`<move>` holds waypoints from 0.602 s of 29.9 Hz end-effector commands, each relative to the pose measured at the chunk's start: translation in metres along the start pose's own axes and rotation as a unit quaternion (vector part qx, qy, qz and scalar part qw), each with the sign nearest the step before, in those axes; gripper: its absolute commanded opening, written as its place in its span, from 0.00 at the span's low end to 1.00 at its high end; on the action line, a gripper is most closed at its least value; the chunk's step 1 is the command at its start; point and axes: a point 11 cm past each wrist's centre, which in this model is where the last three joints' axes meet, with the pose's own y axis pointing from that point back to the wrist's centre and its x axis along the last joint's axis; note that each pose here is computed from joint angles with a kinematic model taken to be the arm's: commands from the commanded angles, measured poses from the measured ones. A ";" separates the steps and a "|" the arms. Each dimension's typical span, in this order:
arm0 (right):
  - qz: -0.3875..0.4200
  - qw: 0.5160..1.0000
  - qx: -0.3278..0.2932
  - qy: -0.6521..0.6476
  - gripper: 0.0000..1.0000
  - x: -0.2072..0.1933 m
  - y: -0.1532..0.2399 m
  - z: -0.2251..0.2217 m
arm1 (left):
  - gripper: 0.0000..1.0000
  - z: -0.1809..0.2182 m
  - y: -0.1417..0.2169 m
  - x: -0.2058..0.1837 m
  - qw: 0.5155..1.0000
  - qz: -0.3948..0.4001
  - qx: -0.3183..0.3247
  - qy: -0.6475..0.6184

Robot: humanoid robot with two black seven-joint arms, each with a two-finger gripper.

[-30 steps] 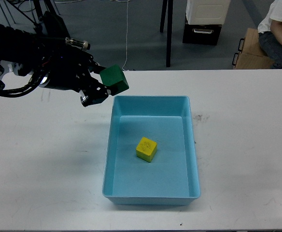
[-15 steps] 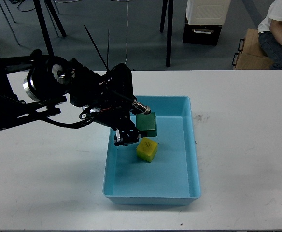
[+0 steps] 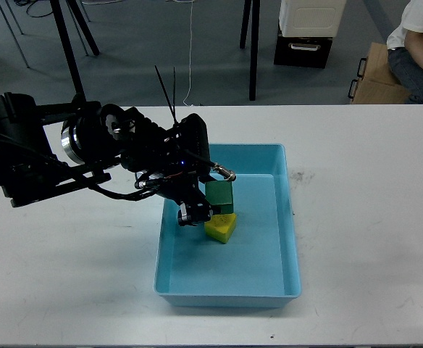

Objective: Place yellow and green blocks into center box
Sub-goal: 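Lower the green cube onto the yellow cube and open the left gripper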

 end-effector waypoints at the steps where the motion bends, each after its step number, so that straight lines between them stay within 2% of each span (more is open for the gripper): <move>1: 0.000 1.000 0.001 0.000 0.98 0.000 0.000 0.000 | 0.25 0.005 -0.006 -0.004 1.000 -0.001 -0.009 0.005; 3: 0.000 1.000 0.001 0.000 0.98 0.000 0.000 0.000 | 0.28 0.009 -0.010 -0.003 1.000 0.000 -0.014 0.005; 6: 0.000 1.000 0.000 -0.001 0.98 -0.001 0.000 0.000 | 0.38 0.014 -0.015 -0.002 1.000 0.001 -0.021 0.005; 8: 0.000 1.000 0.000 -0.001 0.98 -0.001 0.000 0.000 | 0.55 0.014 -0.015 -0.002 1.000 0.001 -0.022 0.005; 9: 0.000 1.000 0.000 -0.001 0.98 -0.001 0.000 0.000 | 0.60 0.015 -0.015 -0.002 1.000 0.001 -0.023 0.006; 13: 0.000 1.000 0.000 -0.001 0.98 -0.001 0.000 0.000 | 0.67 0.014 -0.016 -0.002 1.000 0.001 -0.022 0.006; 18: 0.000 1.000 0.001 -0.002 0.98 -0.002 0.000 0.000 | 0.81 0.014 -0.016 -0.002 1.000 0.004 -0.022 0.009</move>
